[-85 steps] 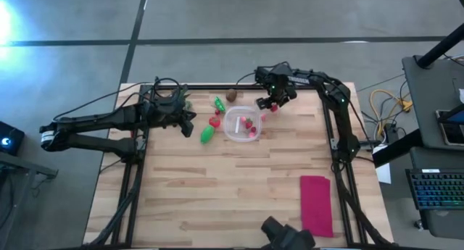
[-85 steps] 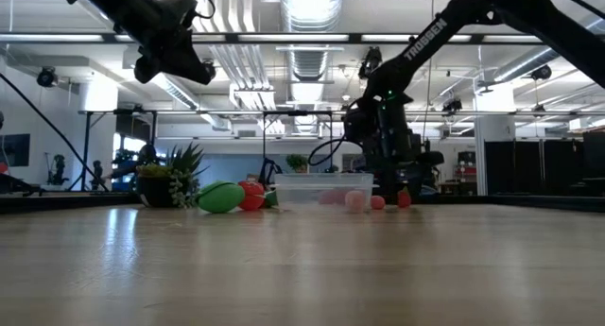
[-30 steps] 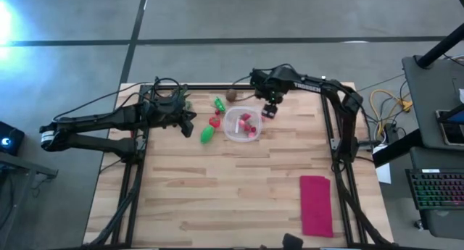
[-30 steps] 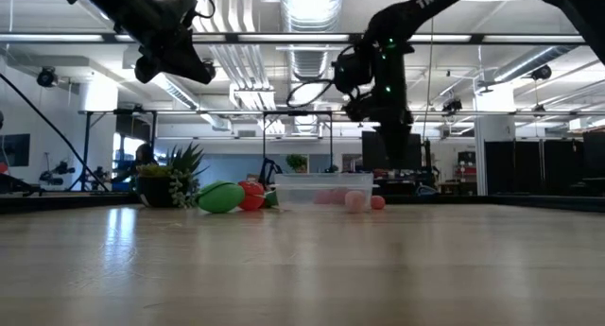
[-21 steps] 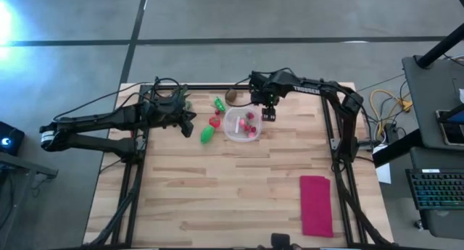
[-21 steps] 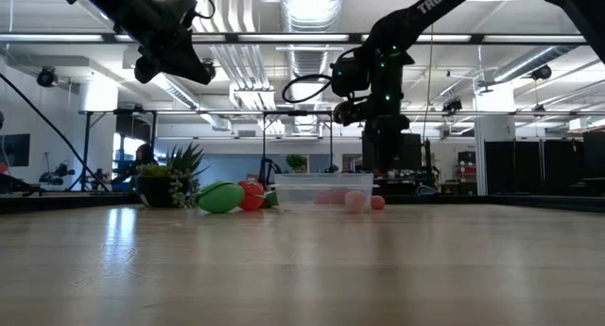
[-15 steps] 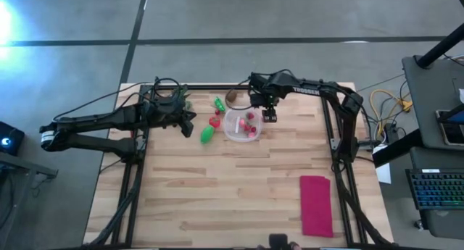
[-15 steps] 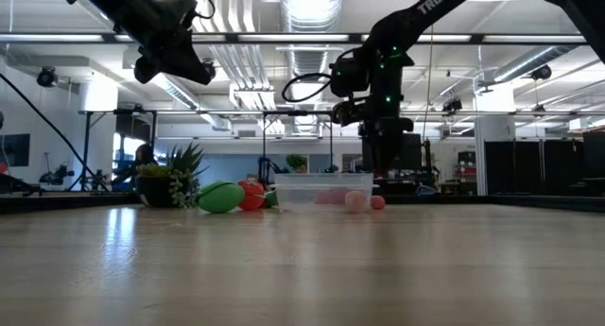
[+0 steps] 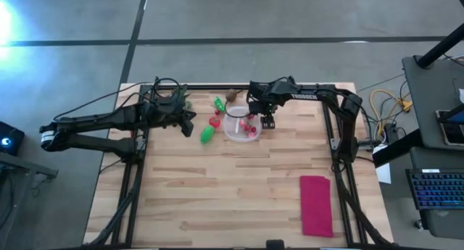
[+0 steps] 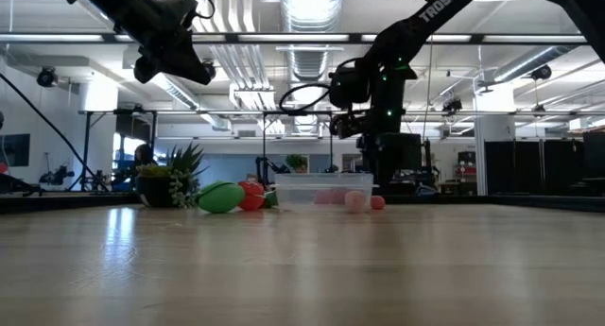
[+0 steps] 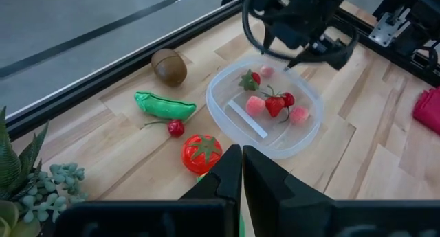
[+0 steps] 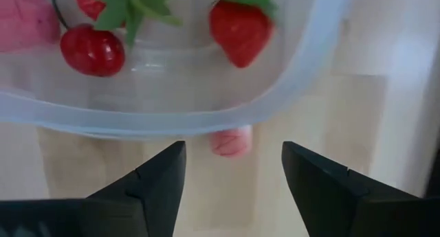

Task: Pick and placing Produce into tupperware
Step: Put the peach into the transparent bin

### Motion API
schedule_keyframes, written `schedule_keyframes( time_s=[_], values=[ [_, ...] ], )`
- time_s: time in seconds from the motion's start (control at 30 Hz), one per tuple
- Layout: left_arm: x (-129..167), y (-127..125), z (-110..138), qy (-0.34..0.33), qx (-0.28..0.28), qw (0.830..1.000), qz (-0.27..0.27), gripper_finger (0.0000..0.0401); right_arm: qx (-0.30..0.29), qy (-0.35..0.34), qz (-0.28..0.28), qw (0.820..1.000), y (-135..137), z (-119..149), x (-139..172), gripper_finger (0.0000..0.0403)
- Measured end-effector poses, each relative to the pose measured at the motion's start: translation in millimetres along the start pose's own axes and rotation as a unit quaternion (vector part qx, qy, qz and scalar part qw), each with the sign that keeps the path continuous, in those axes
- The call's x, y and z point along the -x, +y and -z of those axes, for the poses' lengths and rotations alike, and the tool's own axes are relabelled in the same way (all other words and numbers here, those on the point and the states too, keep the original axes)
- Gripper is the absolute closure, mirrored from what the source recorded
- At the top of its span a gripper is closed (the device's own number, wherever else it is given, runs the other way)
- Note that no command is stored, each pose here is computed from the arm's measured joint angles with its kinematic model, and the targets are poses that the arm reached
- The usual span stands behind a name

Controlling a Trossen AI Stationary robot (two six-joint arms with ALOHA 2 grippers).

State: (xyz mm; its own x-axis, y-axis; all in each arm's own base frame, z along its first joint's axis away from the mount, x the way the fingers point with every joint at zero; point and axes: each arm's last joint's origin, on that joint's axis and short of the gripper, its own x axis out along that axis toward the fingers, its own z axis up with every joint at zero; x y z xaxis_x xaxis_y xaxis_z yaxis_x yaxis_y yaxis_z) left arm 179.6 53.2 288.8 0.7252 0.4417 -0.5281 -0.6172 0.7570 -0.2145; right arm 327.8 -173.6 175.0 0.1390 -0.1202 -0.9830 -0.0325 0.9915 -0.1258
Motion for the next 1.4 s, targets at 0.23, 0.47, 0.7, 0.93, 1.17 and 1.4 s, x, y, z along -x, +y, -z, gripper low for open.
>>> schedule_keyframes(
  time_s=[0.23,0.47,0.7,0.93,1.17,1.4],
  values=[
    [0.0,0.0,-0.1,-0.001,0.012,1.0,0.0,0.0401,-0.033,0.013,-0.006,0.999,7.5,7.9,-13.2,0.017],
    [0.0,0.0,-0.1,-0.001,0.012,1.0,0.0,0.0401,-0.062,-0.016,0.009,0.998,4.3,2.1,-12.6,0.0178],
    [-0.1,0.0,0.1,0.0,0.012,1.0,0.0,0.0401,-0.068,-0.016,0.009,0.997,5.0,3.0,-14.3,0.0192],
    [-0.1,0.2,0.4,0.001,0.011,1.0,-0.001,0.0401,-0.071,-0.017,0.009,0.997,4.8,2.9,-14.4,0.023],
    [-0.1,0.2,0.5,0.001,0.011,1.0,-0.001,0.0401,-0.072,-0.018,0.008,0.997,5.0,3.0,-14.9,0.0264],
    [-0.3,0.5,0.6,0.0,0.011,1.0,-0.006,0.0401,-0.089,-0.014,-0.017,0.996,8.2,4.7,-24.0,0.0271]
  ],
)
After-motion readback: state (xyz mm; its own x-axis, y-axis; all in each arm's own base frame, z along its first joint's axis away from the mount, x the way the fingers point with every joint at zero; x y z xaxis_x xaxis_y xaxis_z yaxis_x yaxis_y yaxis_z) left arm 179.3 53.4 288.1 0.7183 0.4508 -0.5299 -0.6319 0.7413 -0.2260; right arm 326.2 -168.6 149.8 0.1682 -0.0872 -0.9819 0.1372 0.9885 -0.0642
